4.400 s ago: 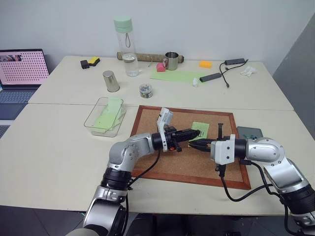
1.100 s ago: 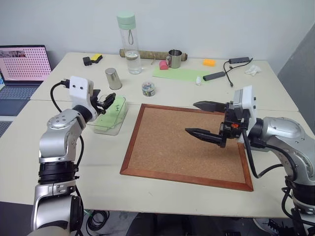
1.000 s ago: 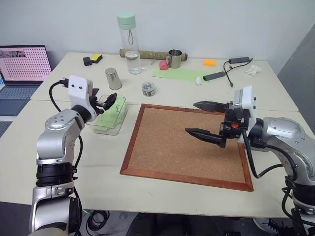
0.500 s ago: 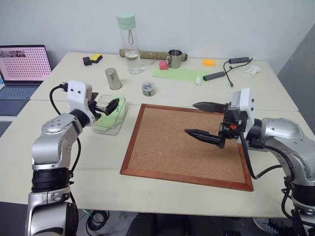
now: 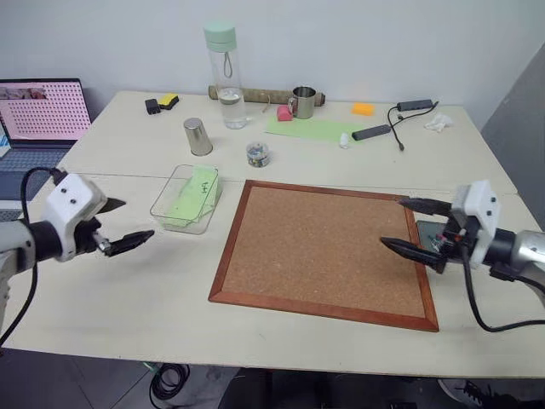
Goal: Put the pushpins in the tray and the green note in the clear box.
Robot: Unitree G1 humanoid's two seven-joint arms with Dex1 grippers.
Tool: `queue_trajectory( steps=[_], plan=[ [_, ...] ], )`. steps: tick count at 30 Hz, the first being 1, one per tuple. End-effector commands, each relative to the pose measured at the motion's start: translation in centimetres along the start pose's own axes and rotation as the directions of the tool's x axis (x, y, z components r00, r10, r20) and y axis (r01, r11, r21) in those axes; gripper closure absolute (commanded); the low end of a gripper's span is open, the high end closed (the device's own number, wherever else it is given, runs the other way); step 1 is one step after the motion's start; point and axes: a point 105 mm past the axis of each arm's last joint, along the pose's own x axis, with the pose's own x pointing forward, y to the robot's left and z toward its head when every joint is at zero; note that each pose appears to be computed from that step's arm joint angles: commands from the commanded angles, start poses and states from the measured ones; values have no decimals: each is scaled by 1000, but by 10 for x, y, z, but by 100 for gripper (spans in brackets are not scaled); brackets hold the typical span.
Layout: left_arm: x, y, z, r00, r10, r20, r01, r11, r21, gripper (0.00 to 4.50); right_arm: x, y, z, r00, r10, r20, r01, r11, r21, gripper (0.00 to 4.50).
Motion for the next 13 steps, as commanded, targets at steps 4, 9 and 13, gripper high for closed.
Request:
queue_trajectory(
  steps=[4,9,13],
  plan=[
    [-30,24,-13,997,68,-37,-66,997,46,5,-45,-14,-10,992,-12,-127,15,1000,24,12],
    [-33,26,-23,997,54,-50,-53,998,30,5,-52,-19,-15,989,-33,-145,37,999,26,12],
    [-34,22,-27,998,25,-50,-25,1000,2,5,-57,-22,-19,986,-49,-161,53,998,25,12]
  ],
)
